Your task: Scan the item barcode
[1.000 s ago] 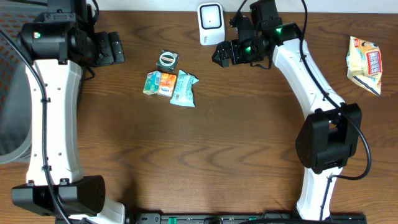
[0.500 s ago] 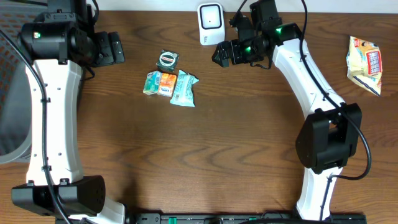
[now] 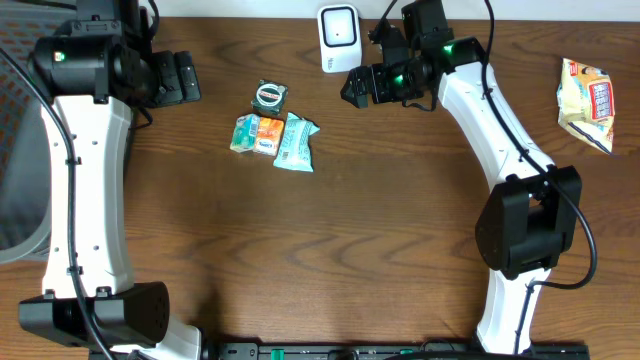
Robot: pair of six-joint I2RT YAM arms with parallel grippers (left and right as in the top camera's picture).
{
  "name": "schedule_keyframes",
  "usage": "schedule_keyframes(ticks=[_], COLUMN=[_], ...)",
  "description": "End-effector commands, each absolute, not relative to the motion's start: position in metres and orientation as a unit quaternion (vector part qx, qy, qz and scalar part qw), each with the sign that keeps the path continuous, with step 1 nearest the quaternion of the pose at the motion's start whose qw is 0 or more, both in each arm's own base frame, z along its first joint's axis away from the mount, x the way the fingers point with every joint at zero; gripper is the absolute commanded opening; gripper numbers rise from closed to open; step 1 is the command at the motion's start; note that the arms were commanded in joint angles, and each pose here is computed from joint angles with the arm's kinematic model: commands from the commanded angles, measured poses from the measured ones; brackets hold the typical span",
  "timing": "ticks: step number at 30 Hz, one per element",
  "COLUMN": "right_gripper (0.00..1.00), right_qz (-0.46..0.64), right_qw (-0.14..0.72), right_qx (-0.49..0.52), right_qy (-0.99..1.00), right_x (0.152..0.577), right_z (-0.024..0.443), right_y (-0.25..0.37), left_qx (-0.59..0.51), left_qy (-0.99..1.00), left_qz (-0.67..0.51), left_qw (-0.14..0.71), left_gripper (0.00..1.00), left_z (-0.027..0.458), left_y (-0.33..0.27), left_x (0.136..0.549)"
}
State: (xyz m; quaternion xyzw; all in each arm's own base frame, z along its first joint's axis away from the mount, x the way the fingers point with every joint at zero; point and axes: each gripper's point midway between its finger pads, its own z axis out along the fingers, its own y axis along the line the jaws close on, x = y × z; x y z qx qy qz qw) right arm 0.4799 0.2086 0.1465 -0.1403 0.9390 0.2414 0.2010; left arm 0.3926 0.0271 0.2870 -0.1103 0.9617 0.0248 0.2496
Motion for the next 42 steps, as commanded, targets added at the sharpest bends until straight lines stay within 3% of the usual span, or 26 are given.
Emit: schedule_keyframes(ticks=[1,42], right_gripper=[0.99,0.99], right_qz=[0.245,0.250], right_qw=[0.208,0.197], right_qx=[-0.144,-0.141], right_qy=[0.936,0.937], right_x=[0.477,0.470], right_z=[0.156,0.154], right_y=[0.216,0.227], left_qx=[-0.119,-0.118], left_qy=[0.961,0.962], left_qz=[0.032,0.032], left_qw=[0.246,0.246], left_gripper=[0.98,0.98], left_z=[0.284,0.284], left_y=[0.031,0.031], left_x=[0.392,0.392])
